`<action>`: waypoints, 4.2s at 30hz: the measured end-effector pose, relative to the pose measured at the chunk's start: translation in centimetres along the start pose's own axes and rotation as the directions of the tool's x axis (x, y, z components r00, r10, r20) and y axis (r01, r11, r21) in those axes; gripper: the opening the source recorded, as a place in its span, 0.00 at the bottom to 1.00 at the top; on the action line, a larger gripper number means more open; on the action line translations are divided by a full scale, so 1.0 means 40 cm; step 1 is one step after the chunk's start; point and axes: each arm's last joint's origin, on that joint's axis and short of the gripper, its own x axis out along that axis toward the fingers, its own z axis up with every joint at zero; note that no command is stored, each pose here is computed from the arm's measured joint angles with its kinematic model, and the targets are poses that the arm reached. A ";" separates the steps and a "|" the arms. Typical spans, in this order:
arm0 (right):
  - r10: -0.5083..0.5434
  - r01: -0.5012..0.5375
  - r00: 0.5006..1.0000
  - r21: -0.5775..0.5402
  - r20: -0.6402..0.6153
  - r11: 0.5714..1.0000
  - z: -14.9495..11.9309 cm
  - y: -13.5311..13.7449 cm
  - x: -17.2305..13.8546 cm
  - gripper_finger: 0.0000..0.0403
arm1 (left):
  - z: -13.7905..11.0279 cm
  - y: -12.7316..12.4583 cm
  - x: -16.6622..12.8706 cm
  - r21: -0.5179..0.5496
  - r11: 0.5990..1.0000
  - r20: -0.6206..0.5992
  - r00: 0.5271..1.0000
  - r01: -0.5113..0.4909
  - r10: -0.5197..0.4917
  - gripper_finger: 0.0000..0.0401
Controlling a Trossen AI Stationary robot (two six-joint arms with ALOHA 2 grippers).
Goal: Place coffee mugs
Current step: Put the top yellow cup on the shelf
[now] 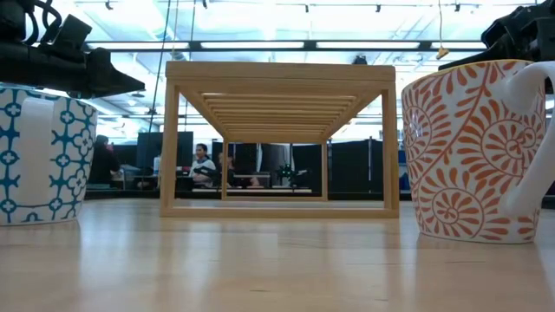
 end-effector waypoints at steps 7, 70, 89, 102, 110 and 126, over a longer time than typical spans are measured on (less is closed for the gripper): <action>0.000 0.000 1.000 -0.002 0.001 1.000 0.000 0.000 0.000 0.59 | 0.000 0.000 0.000 0.000 1.000 0.000 1.000 0.000 0.000 0.28; 0.206 -0.256 0.965 0.406 0.164 0.877 0.472 0.022 -0.111 0.59 | -0.006 -0.052 -0.021 -0.081 0.718 0.070 0.722 0.691 -0.688 0.28; 0.299 0.606 0.486 0.564 -0.821 0.561 0.411 0.047 0.061 0.59 | -0.006 -0.052 -0.021 -0.082 0.718 0.070 0.723 0.691 -0.688 0.28; 0.374 0.679 0.225 0.420 -0.900 0.602 0.338 0.091 0.165 0.58 | -0.007 -0.052 -0.021 -0.081 0.718 0.069 0.723 0.691 -0.688 0.28; 0.349 0.704 0.020 0.261 -0.937 0.661 0.300 0.116 0.170 0.58 | -0.007 -0.052 -0.021 -0.081 0.718 0.069 0.722 0.691 -0.688 0.28; 0.394 0.727 -0.094 0.207 -0.915 0.655 0.285 0.156 0.167 0.58 | -0.009 -0.053 -0.021 -0.080 0.718 0.060 0.722 0.692 -0.689 0.28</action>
